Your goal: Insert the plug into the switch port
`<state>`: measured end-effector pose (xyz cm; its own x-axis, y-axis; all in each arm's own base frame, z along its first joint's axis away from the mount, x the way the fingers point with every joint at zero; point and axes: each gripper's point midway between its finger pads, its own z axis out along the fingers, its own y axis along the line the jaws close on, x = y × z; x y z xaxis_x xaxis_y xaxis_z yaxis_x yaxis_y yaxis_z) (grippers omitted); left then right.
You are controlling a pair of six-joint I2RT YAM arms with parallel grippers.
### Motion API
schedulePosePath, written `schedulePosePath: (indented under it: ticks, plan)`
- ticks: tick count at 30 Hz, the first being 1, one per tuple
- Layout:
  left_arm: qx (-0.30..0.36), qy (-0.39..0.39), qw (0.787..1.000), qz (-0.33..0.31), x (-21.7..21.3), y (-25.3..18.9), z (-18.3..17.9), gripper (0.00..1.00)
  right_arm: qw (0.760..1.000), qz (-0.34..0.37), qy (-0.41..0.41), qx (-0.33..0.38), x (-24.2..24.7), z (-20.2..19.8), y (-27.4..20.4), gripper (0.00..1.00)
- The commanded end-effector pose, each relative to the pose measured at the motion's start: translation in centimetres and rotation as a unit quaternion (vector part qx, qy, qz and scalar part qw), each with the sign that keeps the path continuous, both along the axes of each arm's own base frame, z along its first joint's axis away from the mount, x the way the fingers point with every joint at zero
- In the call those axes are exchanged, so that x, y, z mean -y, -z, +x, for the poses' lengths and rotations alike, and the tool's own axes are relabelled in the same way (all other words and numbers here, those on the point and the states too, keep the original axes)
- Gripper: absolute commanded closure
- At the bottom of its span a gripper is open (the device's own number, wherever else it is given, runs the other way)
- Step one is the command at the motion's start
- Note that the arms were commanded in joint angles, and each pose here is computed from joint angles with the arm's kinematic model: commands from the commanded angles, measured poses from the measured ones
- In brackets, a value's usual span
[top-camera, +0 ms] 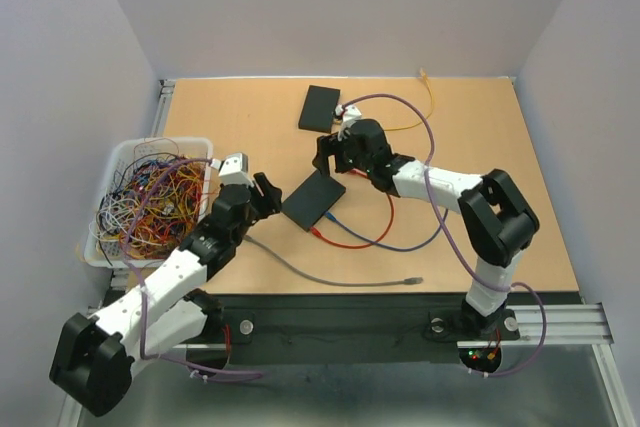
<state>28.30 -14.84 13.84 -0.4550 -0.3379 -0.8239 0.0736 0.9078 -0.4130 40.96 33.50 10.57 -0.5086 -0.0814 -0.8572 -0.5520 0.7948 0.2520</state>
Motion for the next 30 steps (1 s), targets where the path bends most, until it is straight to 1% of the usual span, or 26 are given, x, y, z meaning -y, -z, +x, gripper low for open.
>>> schedulePosePath:
  ticks: [1, 2, 4, 5, 6, 7, 8, 9, 10, 13, 16, 17, 18, 20, 21, 22, 26, 28, 29, 30]
  plan:
    - [0.025, -0.059, 0.998, 0.001, -2.8, -0.3, -0.8, 0.34, 0.995, 0.001, -0.061, 0.073, -3.7, -3.9, -6.0, 0.14]
    - [0.036, -0.082, 0.996, -0.005, -3.6, -0.6, -0.8, 0.34, 0.993, -0.011, -0.086, 0.075, -5.5, -6.5, -5.3, 0.15]
    - [0.06, -0.095, 0.993, -0.02, -4.3, -1.5, -1.1, 0.35, 0.99, -0.027, -0.113, 0.079, -7.1, -8.8, -4.5, 0.16]
    - [0.069, -0.108, 0.992, -0.023, -4.8, -1.9, -1.1, 0.35, 0.99, -0.038, -0.107, 0.083, -7.4, -9.4, -4.0, 0.16]
    - [0.079, -0.116, 0.99, -0.031, -5.2, -2.3, -1.3, 0.35, 0.988, -0.043, -0.13, 0.078, -8.8, -11.2, -3.1, 0.16]
    - [0.08, -0.122, 0.989, -0.031, -5.3, -2.3, -1.3, 0.35, 0.986, -0.04, -0.138, 0.079, -9.3, -11.8, -3.2, 0.17]
    - [0.089, -0.132, 0.986, -0.039, -5.8, -2.8, -1.5, 0.35, 0.982, -0.039, -0.167, 0.074, -10.7, -13.3, -2.6, 0.17]
    - [0.095, -0.139, 0.985, -0.041, -6.1, -3.2, -1.5, 0.35, 0.981, -0.048, -0.172, 0.071, -10.7, -13.3, -1.7, 0.17]
    - [0.104, -0.145, 0.983, -0.051, -6.5, -3.8, -1.8, 0.35, 0.978, -0.058, -0.185, 0.075, -11.9, -14.1, -1.0, 0.19]
    - [0.128, -0.166, 0.975, -0.077, -7.6, -5.7, -2.6, 0.36, 0.975, -0.079, -0.194, 0.08, -13.9, -14.7, 0.7, 0.2]
    - [0.146, -0.177, 0.968, -0.099, -8.5, -7.6, -3.4, 0.36, 0.973, -0.086, -0.201, 0.078, -15.2, -15.1, 1.6, 0.2]
    - [0.154, -0.18, 0.966, -0.108, -8.9, -8.7, -4.0, 0.36, 0.973, -0.081, -0.202, 0.081, -15.9, -14.9, 1.2, 0.2]
    - [0.159, -0.19, 0.963, -0.111, -9.4, -9.3, -4.3, 0.37, 0.972, -0.091, -0.201, 0.078, -16.1, -14.8, 2.2, 0.2]
    - [0.165, -0.206, 0.956, -0.128, -10.3, -10.6, -5.1, 0.37, 0.971, -0.089, -0.204, 0.087, -17.4, -14.9, 1.8, 0.21]
    - [0.164, -0.212, 0.953, -0.143, -10.5, -11.0, -5.3, 0.37, 0.969, -0.1, -0.209, 0.082, -17.8, -15.5, 2.9, 0.21]
    - [0.164, -0.215, 0.951, -0.152, -10.8, -11.6, -5.8, 0.37, 0.968, -0.105, -0.211, 0.086, -18.1, -15.5, 3.1, 0.21]
    - [0.166, -0.222, 0.947, -0.162, -11.5, -13.3, -6.5, 0.37, 0.966, -0.116, -0.211, 0.092, -19.7, -16.1, 3.7, 0.21]
    - [0.156, -0.213, 0.953, -0.146, -11.2, -13.5, -6.5, 0.37, 0.966, -0.111, -0.213, 0.097, -20.5, -16.5, 3.3, 0.21]
    - [0.164, -0.21, 0.953, -0.147, -11.3, -15.0, -6.7, 0.37, 0.966, -0.114, -0.213, 0.095, -20.6, -16.4, 3.6, 0.21]
    - [0.159, -0.205, 0.956, -0.135, -11.2, -15.4, -6.7, 0.37, 0.965, -0.115, -0.213, 0.096, -20.8, -16.5, 3.7, 0.21]
